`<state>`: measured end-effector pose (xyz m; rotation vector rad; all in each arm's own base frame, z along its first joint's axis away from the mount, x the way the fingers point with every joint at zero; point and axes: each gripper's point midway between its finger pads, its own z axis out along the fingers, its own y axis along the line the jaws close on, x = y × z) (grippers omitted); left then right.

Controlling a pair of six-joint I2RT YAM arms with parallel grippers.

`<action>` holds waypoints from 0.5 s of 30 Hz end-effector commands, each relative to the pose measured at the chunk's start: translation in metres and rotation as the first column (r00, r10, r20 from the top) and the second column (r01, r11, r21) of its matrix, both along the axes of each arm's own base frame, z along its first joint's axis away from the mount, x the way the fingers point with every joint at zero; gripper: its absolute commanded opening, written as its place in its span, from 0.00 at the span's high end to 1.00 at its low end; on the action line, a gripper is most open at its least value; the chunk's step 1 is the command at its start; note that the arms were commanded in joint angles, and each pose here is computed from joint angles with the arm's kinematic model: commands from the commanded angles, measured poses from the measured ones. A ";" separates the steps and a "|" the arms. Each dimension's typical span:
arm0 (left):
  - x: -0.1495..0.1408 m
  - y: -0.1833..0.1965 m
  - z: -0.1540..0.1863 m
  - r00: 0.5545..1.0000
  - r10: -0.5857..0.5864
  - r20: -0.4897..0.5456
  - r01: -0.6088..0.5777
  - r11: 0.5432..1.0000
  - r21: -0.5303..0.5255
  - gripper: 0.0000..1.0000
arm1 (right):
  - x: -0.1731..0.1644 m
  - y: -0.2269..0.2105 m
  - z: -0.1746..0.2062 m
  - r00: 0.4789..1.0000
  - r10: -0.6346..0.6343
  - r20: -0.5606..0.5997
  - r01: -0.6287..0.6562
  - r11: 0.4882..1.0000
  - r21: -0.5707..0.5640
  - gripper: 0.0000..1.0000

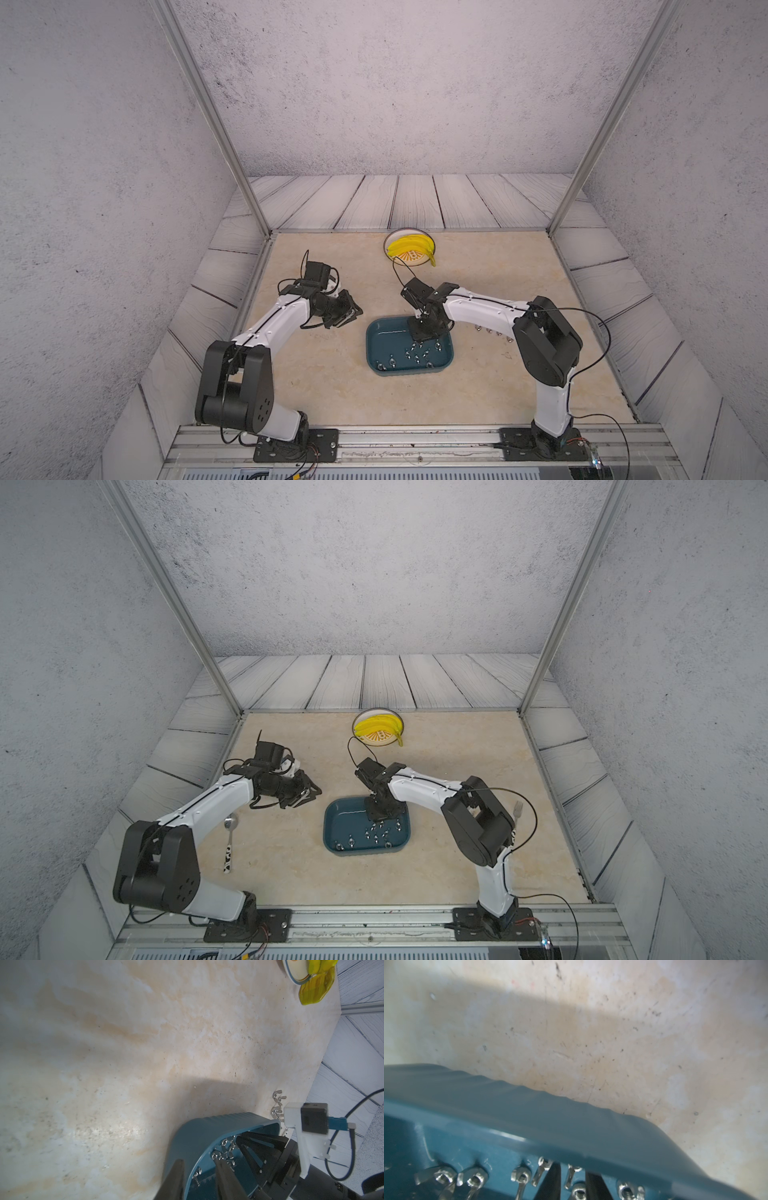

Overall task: Take out the wing nut from the storage box
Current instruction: Pick up the wing nut from the storage box.

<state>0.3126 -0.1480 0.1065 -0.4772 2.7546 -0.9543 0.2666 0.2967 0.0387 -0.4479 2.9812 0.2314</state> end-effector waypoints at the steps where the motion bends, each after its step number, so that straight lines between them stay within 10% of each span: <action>1: 0.000 -0.004 -0.001 1.000 -0.013 -0.001 0.013 1.000 -0.010 0.68 | -0.001 -0.006 -0.004 1.000 -0.018 -0.009 0.017 0.999 -0.046 0.74; 15: 0.001 -0.005 -0.004 1.000 -0.014 -0.007 0.014 1.000 -0.011 0.68 | 0.004 -0.003 -0.020 0.999 -0.025 -0.021 0.023 0.997 -0.068 0.75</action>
